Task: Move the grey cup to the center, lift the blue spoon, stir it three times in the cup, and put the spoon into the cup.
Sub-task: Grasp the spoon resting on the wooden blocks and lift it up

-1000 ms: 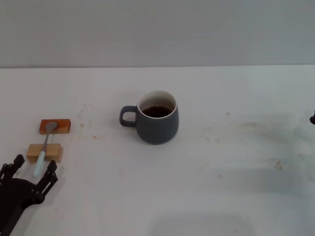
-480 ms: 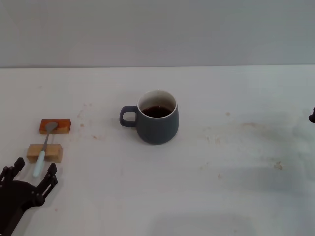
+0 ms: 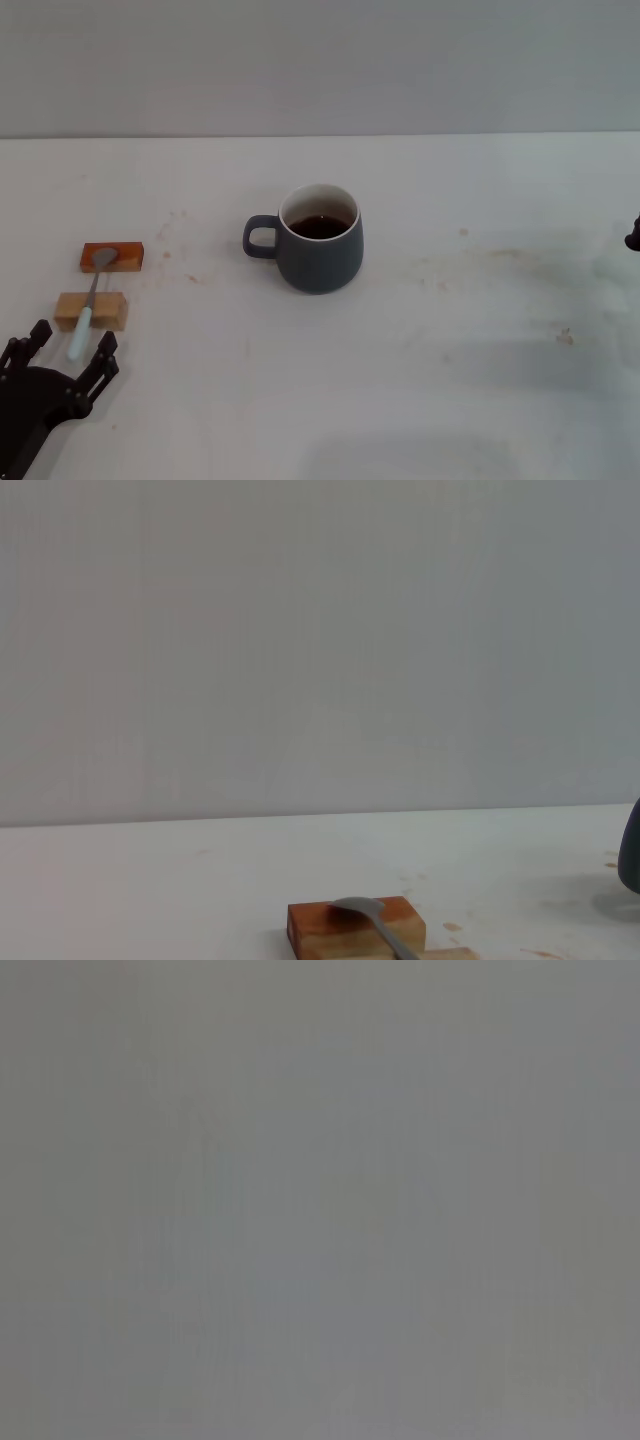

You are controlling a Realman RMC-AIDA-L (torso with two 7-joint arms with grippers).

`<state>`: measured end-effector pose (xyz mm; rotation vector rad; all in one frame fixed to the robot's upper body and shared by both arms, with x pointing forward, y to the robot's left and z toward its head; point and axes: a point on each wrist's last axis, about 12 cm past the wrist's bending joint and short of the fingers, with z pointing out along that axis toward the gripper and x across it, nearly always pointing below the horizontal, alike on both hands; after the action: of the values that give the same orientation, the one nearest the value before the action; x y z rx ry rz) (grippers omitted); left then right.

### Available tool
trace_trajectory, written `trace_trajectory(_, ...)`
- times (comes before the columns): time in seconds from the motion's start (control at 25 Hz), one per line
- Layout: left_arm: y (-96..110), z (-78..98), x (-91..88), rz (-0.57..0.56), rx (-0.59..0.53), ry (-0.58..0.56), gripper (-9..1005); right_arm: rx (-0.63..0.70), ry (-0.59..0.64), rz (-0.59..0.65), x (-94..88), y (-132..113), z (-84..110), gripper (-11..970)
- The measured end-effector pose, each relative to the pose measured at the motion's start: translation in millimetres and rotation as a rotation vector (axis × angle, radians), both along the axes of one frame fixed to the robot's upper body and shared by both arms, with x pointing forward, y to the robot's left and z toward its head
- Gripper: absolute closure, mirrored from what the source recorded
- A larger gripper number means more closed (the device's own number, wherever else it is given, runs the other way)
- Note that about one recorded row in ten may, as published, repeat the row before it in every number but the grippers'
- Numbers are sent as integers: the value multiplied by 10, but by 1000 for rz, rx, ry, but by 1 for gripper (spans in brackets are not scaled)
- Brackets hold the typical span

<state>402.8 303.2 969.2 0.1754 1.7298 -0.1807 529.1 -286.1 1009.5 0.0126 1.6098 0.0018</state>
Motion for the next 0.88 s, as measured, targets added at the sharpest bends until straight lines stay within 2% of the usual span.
trace_trajectory(0.24,-23,5,5,-13,65,-21,180,1,0,2,-4,6,-2,960)
trace_trajectory(0.44,-47,8,9,-24,67,-24,182,0,3,5,-15,7,-9,960)
trace_trajectory(0.52,-47,7,19,-25,66,-21,370,-1,3,5,-17,7,-11,960)
trace_trajectory(0.88,-44,-11,20,-22,73,-5,376,0,5,7,-26,9,-16,960)
